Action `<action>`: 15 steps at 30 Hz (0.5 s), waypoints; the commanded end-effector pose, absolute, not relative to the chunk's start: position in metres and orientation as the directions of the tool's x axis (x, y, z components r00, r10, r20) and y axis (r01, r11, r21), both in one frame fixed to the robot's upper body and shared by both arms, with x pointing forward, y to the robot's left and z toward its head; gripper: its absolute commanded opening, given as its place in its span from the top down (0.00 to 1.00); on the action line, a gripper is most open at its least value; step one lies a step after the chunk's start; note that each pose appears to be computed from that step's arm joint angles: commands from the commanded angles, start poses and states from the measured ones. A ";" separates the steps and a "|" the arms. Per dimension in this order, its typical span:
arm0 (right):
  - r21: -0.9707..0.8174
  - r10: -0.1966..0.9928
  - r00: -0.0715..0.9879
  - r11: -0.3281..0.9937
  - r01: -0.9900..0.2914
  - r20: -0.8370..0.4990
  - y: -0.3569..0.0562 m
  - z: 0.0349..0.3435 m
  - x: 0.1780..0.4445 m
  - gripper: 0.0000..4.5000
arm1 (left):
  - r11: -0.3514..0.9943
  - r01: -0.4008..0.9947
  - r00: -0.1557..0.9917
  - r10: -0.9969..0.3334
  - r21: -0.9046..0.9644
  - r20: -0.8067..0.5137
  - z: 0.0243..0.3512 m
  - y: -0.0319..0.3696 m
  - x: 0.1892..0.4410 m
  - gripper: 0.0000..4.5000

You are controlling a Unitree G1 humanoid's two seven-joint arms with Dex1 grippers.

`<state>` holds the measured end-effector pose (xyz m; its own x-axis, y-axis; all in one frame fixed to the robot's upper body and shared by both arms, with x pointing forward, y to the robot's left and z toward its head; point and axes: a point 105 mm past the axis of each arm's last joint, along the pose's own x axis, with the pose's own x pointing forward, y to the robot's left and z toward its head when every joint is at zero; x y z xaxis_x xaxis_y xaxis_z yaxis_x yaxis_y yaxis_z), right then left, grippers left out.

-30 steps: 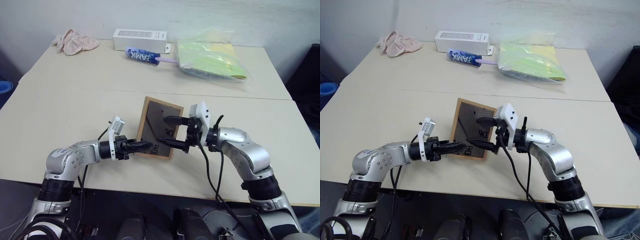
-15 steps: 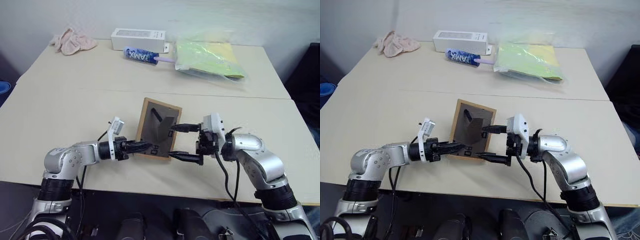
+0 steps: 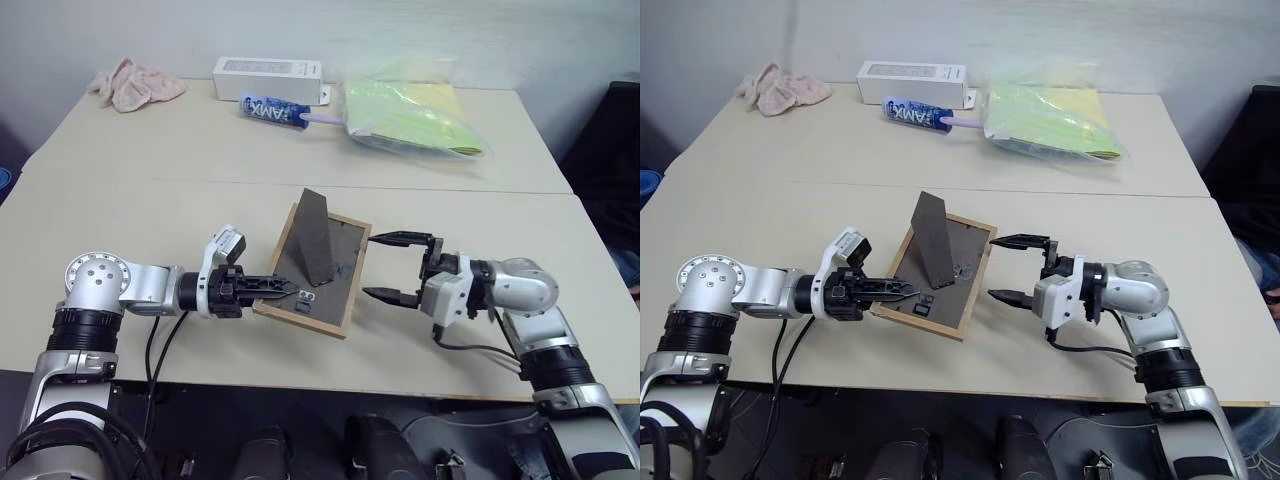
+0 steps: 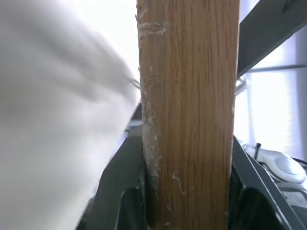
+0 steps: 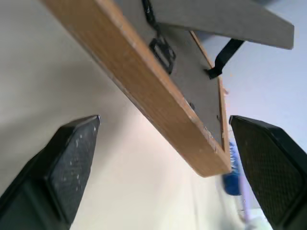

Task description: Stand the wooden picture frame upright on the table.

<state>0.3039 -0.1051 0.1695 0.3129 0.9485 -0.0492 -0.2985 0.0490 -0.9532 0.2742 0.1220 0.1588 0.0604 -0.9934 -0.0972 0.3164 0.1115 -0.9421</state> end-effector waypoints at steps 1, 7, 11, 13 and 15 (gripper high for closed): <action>-0.984 0.948 0.315 0.097 -0.148 0.046 -0.097 0.184 0.308 0.01 | 0.076 0.319 0.038 -0.997 -0.945 -0.067 0.175 0.120 0.274 0.72; -0.990 0.946 0.300 0.141 -0.029 0.126 -0.083 0.186 0.310 0.13 | 0.081 0.310 0.023 -0.997 -0.947 -0.078 0.183 0.117 0.273 0.72; -0.982 0.927 0.343 0.182 -0.055 0.153 -0.082 0.178 0.320 0.42 | 0.071 0.325 0.040 -0.997 -0.943 -0.061 0.188 0.116 0.276 0.72; -0.979 0.919 0.349 0.202 -0.024 0.181 -0.082 0.182 0.321 0.58 | 0.062 0.332 0.020 -0.998 -0.941 -0.058 0.190 0.115 0.273 0.72; -0.976 0.913 0.356 0.217 -0.007 0.200 -0.083 0.184 0.323 0.65 | 0.054 0.341 0.009 -0.998 -0.938 -0.054 0.192 0.115 0.271 0.72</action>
